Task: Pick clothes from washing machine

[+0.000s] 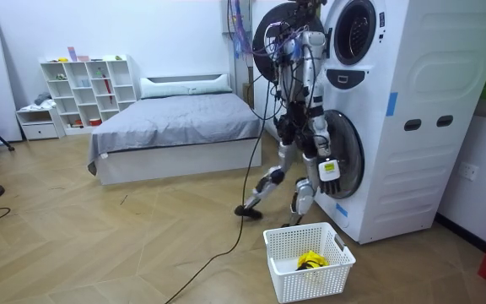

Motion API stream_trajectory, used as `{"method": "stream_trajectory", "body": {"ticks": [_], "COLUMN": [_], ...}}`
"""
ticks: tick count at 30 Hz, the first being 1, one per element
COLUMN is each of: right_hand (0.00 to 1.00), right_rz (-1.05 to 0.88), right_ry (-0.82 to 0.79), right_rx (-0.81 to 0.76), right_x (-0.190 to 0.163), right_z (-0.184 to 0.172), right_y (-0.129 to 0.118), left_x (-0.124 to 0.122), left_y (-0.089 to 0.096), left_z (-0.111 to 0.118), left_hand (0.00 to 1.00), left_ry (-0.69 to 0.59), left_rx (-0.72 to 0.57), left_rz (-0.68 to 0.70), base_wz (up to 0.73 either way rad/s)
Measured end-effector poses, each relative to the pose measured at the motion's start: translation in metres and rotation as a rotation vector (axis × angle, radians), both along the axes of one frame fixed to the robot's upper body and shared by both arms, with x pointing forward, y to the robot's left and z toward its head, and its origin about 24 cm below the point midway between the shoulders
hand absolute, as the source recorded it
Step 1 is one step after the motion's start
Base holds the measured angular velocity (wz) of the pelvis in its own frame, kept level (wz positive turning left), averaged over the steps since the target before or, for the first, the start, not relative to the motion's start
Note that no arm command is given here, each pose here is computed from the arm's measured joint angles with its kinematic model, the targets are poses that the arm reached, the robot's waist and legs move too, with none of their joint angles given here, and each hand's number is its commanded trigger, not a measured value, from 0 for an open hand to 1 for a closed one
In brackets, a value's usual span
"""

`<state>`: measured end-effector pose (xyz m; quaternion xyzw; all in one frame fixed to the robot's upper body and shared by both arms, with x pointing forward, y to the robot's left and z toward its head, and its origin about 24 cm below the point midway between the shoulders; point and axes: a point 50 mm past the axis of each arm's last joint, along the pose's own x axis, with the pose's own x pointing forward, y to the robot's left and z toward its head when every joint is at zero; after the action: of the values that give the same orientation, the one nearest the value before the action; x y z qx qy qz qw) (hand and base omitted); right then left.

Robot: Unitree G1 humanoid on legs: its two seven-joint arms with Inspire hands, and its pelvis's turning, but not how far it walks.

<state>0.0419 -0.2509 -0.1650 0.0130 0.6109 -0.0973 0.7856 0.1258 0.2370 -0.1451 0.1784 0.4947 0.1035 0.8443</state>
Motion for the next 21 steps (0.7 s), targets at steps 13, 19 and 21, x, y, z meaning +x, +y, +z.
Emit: {"method": "stream_trajectory", "body": {"ticks": [13, 19, 21], "right_hand": [0.0, 0.0, 0.0], "right_rz": [-0.118, -0.043, -0.035], "right_ry": [0.044, 0.043, 0.035], "right_rx": [-0.035, -0.041, -0.026], "right_x": [-0.02, -0.022, -0.021], "right_z": [-0.001, -0.001, -0.001], "right_y": [-0.005, -0.002, -0.001], "left_x": [-0.064, -0.075, -0.076], "left_y": [0.003, 0.013, 0.015], "left_z": [-0.016, -0.015, -0.015], "left_hand": [0.0, 0.0, 0.0], "left_ry": [0.173, 0.147, 0.138], "left_rx": [0.028, 0.014, 0.01], "left_rz": [0.037, 0.172, 0.198], "base_wz": [0.2, -0.45, -0.29]}}
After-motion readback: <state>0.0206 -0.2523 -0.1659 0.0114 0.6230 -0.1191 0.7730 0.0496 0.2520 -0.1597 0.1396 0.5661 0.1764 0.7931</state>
